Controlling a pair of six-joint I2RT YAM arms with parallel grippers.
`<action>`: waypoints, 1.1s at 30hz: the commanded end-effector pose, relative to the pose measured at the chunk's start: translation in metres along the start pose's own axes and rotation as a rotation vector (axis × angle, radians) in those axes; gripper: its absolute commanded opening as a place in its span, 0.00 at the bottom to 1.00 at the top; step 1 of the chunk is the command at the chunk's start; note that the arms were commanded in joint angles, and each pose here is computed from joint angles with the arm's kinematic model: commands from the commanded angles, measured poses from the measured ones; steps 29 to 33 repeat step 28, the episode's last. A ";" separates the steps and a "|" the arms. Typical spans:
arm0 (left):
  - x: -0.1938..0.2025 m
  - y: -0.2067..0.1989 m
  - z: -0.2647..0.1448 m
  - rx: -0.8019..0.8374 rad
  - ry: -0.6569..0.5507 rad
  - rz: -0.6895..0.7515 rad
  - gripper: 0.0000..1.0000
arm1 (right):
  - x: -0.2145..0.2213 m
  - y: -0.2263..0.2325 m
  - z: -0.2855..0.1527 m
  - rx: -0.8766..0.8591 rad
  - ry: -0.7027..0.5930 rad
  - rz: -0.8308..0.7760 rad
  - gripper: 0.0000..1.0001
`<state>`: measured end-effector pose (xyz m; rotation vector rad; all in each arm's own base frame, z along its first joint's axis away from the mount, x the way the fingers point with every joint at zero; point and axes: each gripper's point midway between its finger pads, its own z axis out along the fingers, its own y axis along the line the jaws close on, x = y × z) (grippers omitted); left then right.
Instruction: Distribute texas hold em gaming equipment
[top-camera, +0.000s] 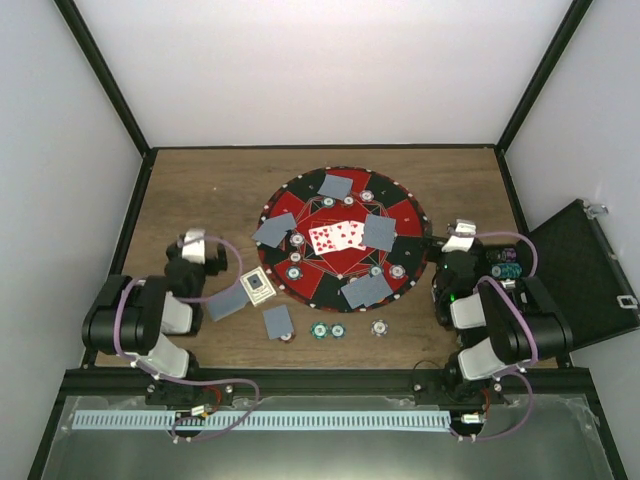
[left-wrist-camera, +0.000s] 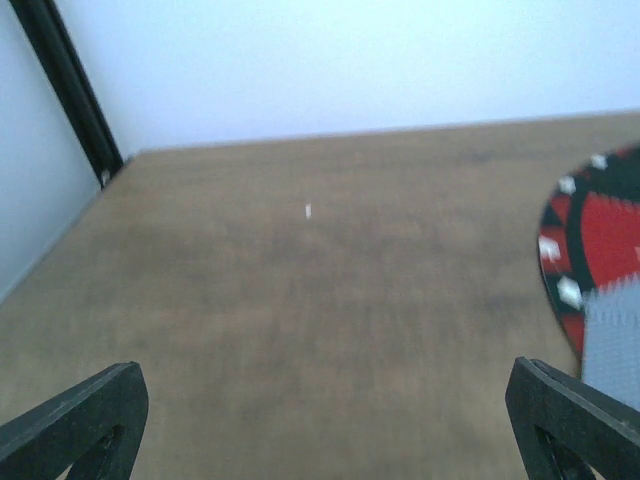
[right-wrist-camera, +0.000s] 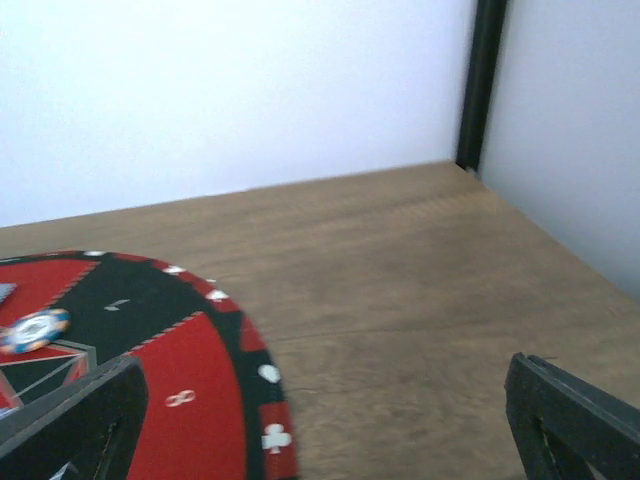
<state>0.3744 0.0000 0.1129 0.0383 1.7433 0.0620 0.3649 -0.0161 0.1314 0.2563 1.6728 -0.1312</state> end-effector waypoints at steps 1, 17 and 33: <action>-0.037 0.002 -0.042 -0.012 -0.252 -0.022 1.00 | -0.026 0.024 -0.014 -0.171 -0.174 -0.058 1.00; -0.024 0.012 0.010 -0.047 -0.075 -0.061 1.00 | -0.017 0.015 0.005 -0.154 -0.084 -0.009 1.00; -0.024 0.012 0.010 -0.047 -0.074 -0.061 1.00 | -0.016 0.015 0.005 -0.155 -0.081 -0.008 1.00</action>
